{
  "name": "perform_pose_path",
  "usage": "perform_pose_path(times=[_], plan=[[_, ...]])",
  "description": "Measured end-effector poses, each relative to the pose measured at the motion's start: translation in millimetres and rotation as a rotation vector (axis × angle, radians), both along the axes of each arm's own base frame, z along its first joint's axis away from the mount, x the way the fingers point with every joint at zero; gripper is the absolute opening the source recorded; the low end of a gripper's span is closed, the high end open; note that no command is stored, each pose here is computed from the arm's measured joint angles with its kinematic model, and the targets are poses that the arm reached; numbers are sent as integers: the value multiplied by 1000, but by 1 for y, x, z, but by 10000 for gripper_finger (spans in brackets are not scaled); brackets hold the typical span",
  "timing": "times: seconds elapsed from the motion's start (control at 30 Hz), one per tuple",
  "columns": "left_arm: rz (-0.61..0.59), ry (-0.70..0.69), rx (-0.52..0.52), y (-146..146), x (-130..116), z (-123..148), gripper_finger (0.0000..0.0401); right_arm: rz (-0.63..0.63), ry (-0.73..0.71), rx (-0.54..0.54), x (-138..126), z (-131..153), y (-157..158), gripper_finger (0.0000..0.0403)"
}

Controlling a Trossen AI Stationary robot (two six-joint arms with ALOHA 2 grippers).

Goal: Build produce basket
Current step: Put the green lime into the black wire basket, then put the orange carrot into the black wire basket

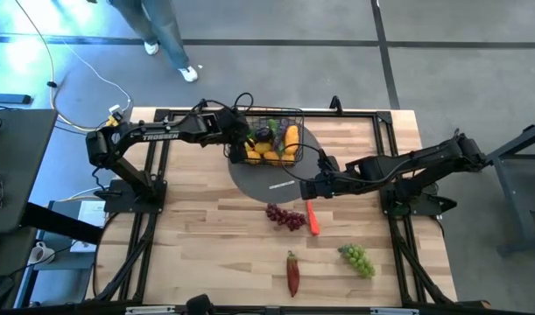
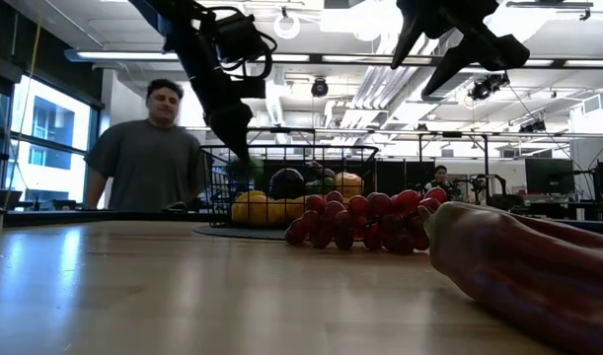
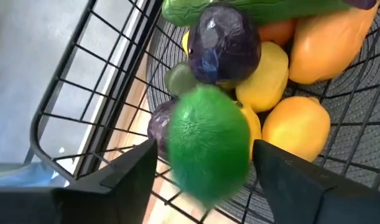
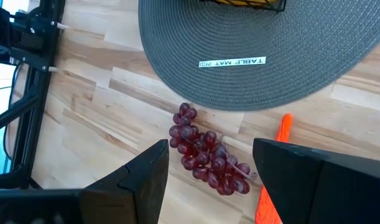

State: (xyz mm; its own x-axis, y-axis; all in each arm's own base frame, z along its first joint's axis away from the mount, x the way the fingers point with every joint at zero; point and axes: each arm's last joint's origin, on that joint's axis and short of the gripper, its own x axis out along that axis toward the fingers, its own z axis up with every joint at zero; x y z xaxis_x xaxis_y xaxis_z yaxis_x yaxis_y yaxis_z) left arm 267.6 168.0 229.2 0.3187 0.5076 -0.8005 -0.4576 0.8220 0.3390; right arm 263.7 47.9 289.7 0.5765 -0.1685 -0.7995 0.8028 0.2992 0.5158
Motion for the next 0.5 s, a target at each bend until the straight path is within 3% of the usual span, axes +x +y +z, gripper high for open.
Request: perform_pose_path(times=[0.2,0.37,0.5], plan=[[36,-1,-27,0,0,6,283,-18,-4,13,0,0,0,215],[45,14,-47,-1,-1,14,288,-37,-2,47,1,-1,1,215],[45,-15,-123,-3,0,25,289,-41,28,88,3,-7,4,215]])
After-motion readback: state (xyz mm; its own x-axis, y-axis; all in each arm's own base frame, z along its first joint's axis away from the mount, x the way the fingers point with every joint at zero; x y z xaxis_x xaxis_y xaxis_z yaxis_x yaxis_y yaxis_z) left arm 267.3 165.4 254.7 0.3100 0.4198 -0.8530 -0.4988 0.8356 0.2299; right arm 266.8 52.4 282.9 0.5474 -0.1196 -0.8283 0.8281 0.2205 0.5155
